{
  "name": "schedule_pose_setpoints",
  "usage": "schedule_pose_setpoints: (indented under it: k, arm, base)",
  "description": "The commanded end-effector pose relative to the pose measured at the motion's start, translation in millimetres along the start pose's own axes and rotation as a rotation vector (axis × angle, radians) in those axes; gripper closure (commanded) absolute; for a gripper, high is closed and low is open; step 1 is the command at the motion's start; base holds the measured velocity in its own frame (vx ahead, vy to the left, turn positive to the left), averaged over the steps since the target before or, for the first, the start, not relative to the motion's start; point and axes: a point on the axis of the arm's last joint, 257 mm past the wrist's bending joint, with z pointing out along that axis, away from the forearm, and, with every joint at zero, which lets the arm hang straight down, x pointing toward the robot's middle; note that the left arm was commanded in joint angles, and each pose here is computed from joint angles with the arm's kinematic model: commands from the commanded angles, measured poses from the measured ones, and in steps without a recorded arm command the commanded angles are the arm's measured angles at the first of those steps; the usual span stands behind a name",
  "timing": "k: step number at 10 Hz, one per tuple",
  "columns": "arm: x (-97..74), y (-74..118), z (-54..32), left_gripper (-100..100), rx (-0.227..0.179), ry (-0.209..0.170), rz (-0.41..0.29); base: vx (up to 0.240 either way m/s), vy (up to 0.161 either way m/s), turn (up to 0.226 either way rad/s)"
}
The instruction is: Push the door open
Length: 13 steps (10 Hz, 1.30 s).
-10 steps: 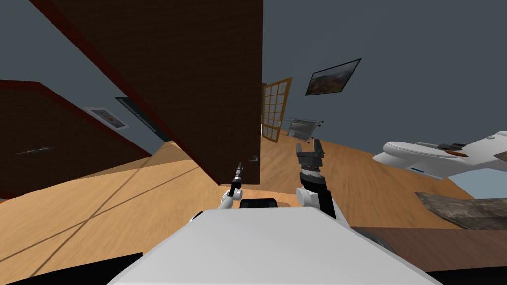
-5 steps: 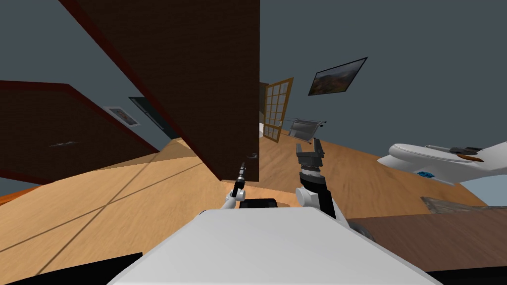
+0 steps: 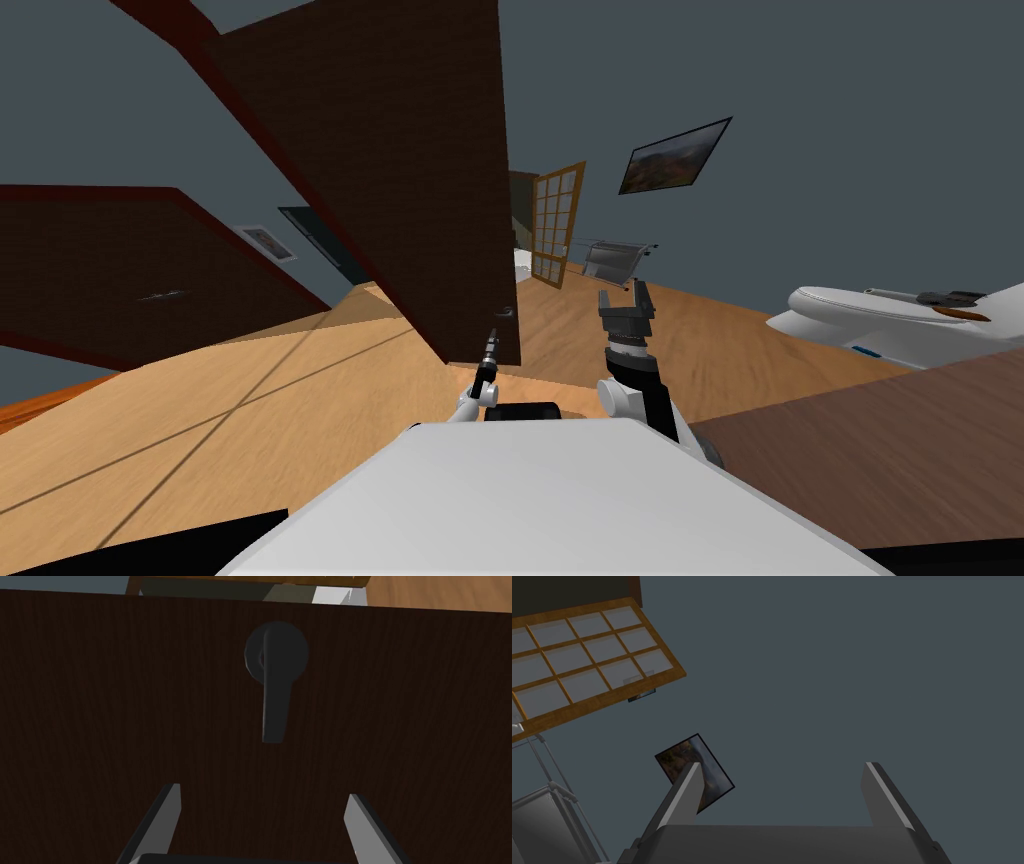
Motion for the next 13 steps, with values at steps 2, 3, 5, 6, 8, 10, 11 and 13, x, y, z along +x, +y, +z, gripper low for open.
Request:
schedule_pose_setpoints:
  k: [2,3,5,6,8,10,11,13]
  arm:
    - [-11.6,1.1,0.4,-100,-0.001,-0.005,0.02]
    - [-14.7,1.3,0.3,-100,-0.001,-0.007,0.025]
    - [-31.6,2.2,-0.2,-100,-0.001,-0.014,0.054]
    - [-44.2,2.5,-0.7,-100,-0.001,-0.021,0.075]
    - [-60.5,2.4,-1.6,-100,-0.001,-0.03,0.102]
    - [-61.8,2.2,-1.9,-100,0.0,-0.033,0.103]
    - [-57.6,2.2,-1.9,-100,0.001,-0.033,0.096]
    - [-41.1,1.9,-1.7,-100,0.003,-0.03,0.067]
  base:
    - [0.089,0.175,-0.003]
    - [0.117,0.166,-0.003]
    - [0.158,0.147,-0.003]
    - [0.169,0.092,-0.012]
    - [0.182,0.032,-0.016]
    - [0.169,-0.083,-0.016]
    - [0.138,-0.155,-0.018]
    - [0.09,-0.167,-0.024]
